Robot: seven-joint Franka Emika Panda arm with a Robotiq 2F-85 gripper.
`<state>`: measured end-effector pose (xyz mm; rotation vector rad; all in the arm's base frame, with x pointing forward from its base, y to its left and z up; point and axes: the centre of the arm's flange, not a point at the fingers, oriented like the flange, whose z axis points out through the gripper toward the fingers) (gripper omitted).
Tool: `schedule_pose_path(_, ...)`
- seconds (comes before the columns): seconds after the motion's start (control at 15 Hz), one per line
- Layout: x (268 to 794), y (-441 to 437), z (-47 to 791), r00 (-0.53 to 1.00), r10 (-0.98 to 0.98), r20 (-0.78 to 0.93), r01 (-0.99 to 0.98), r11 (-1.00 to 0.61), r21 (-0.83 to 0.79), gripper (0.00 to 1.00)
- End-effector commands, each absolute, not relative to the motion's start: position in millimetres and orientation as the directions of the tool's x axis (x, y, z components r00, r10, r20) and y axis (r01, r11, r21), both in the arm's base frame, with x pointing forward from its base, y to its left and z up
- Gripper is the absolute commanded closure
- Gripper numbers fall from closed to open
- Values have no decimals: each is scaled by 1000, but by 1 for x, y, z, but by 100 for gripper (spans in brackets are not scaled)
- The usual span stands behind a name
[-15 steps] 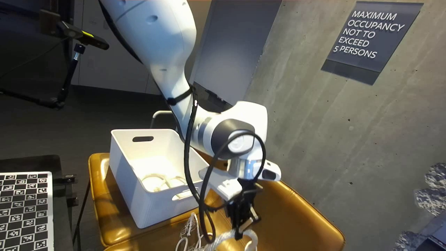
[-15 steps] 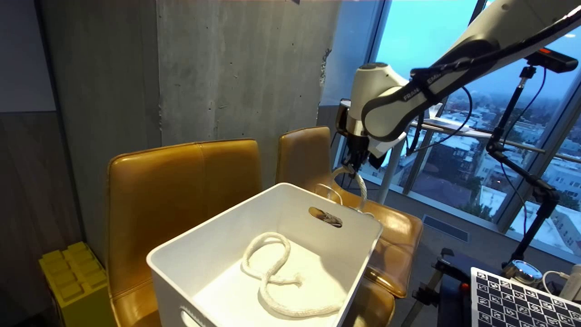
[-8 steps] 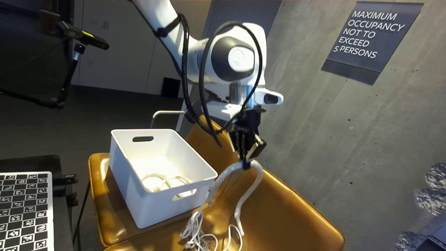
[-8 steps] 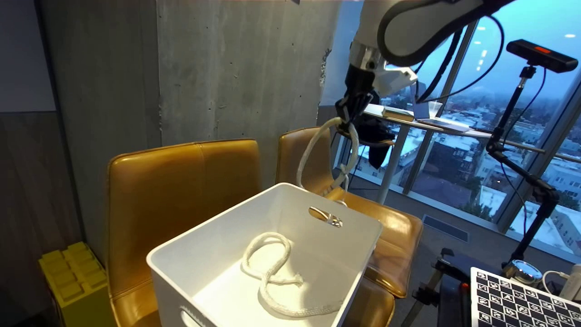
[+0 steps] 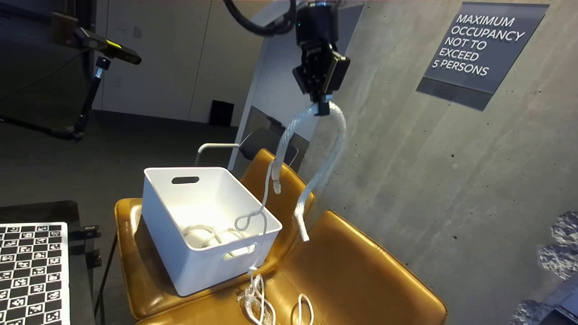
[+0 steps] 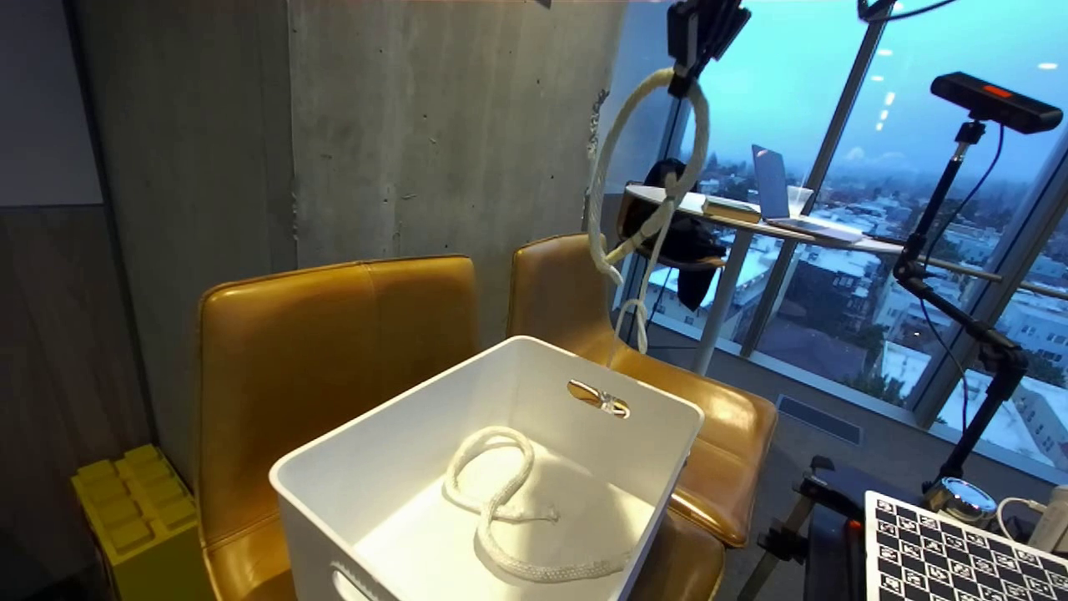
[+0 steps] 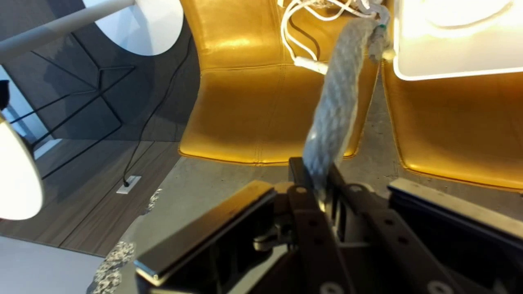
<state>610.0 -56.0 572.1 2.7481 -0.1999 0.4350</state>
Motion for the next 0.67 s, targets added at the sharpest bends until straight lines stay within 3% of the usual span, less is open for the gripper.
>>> schedule_pose_path(0.0,592,-86,573,954,-77,289,-206,-871,447,97)
schedule_pose_path(0.4,576,-185,433,986,-126,111,-167,-774,610,97)
schedule_pose_path(0.6,580,-208,364,987,-159,38,-149,-778,610,97)
